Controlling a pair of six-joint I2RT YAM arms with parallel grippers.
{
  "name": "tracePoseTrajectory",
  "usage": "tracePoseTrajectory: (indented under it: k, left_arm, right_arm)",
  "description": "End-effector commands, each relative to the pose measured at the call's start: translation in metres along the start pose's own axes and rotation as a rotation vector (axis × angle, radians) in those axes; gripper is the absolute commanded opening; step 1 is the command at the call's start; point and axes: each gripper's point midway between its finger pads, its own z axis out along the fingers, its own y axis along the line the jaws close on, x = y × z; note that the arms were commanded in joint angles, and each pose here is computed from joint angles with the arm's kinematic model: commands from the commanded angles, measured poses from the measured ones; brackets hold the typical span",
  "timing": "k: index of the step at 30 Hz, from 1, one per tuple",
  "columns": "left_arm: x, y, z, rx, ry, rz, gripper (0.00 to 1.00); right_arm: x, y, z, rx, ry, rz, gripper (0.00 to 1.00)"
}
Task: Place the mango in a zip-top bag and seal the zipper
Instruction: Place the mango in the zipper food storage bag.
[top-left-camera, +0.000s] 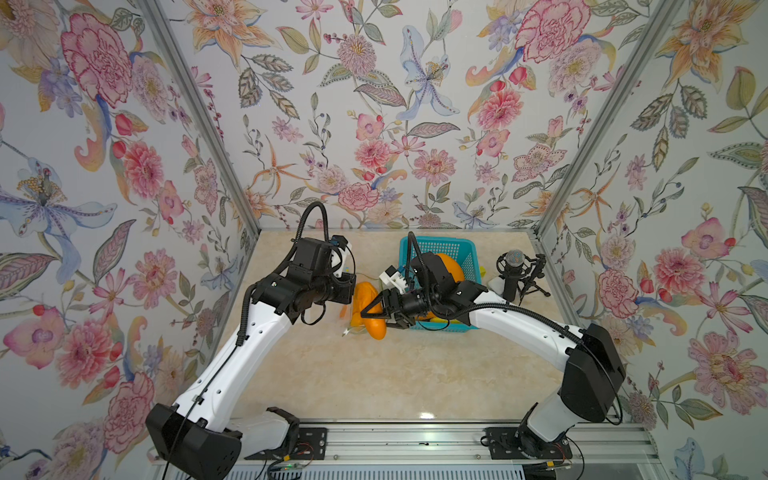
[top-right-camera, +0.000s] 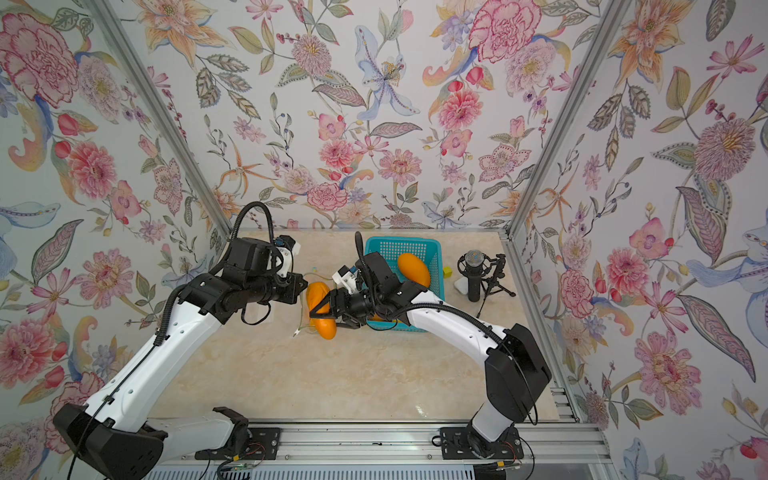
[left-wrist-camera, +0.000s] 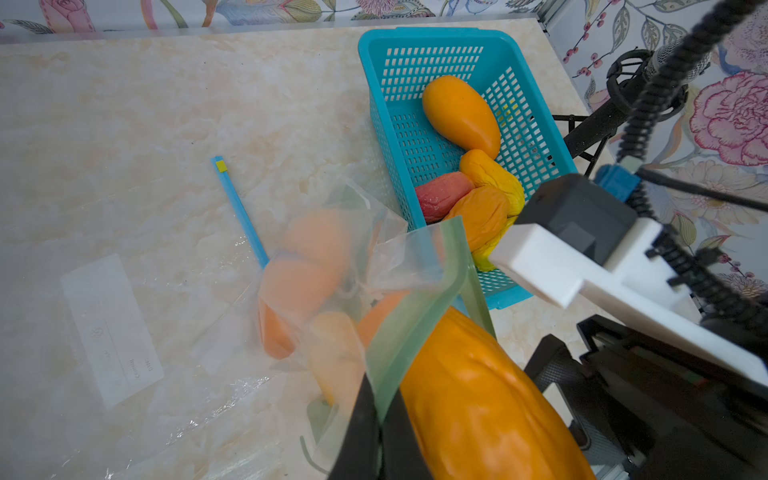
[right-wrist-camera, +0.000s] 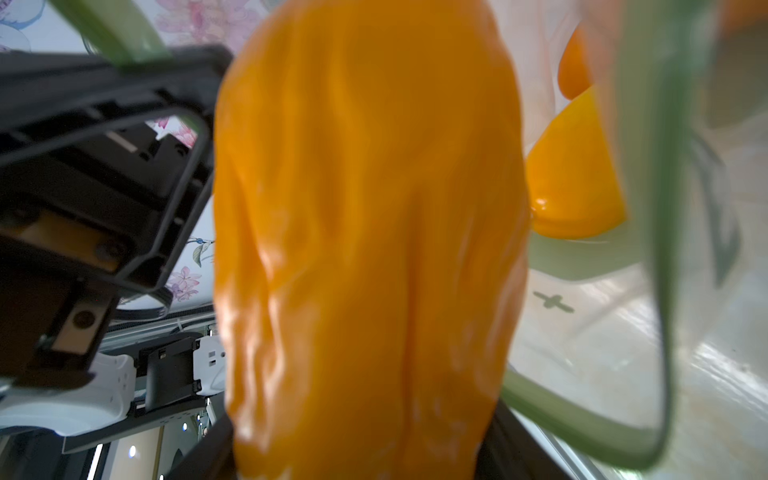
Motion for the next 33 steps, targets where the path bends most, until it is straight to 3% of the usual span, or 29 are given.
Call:
tracePoseTrajectory:
  k: [1, 6, 10, 16, 22, 28, 33]
  left_arm:
    - [-0.005, -0.013, -0.006, 0.069, -0.036, 0.014, 0.0]
    - [-0.006, -0.012, -0.009, 0.061, -0.045, 0.021, 0.0]
    - [-0.004, -0.009, -0.008, 0.046, -0.041, 0.02, 0.0]
    - [-0.012, -0.003, -0.01, 0.012, -0.058, 0.007, 0.0]
    - [-0.026, -0.011, -0.016, 0.047, -0.089, 0.002, 0.0]
    - [-0.036, -0.014, -0.023, 0.059, -0.119, -0.006, 0.0]
    - [-0.044, -0.004, -0.031, 0.022, -0.143, -0.023, 0.0]
  right_arm:
    - [-0.03, 0.02, -0.001, -0.091, -0.076, 0.066, 0.6]
    - [-0.053, 0.024, -0.003, -0.116, -0.132, 0.128, 0.79]
    - [-0.057, 0.029, -0.01, -0.127, -0.151, 0.107, 0.83]
    - [-0.054, 0.028, -0.026, -0.141, -0.202, 0.11, 0.83]
    - [-0.059, 0.002, -0.052, -0.096, -0.315, 0.211, 0.79]
    - [-0.057, 0.017, -0.05, -0.115, -0.298, 0.157, 0.81]
    - [-0.067, 0.032, -0.084, -0.105, -0.399, 0.058, 0.76]
